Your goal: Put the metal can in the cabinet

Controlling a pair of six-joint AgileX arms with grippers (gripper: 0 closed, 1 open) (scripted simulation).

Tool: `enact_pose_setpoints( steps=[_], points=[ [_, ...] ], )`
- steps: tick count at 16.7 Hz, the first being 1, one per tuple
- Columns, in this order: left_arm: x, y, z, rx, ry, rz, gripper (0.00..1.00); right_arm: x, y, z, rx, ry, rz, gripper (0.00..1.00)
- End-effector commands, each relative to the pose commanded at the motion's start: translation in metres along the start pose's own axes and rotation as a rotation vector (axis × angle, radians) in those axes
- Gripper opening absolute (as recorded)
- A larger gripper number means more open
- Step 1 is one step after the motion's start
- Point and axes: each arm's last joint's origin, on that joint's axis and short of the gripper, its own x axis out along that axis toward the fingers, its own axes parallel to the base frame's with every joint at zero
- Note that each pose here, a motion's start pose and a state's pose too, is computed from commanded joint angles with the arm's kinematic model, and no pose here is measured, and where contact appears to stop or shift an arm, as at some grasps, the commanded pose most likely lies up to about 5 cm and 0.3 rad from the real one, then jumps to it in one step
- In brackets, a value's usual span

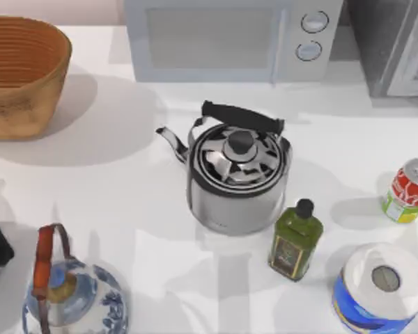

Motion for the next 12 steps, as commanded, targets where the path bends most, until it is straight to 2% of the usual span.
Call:
enact_pose_setpoints(
  steps=[6,12],
  points=[
    [0.000,0.000,0.000,0.000,0.000,0.000,1.00,0.006,0.004,0.000,0.030,0.060,0.017,1.00],
    [0.000,0.000,0.000,0.000,0.000,0.000,1.00,0.038,0.022,-0.001,0.078,0.278,0.035,1.00]
  ],
)
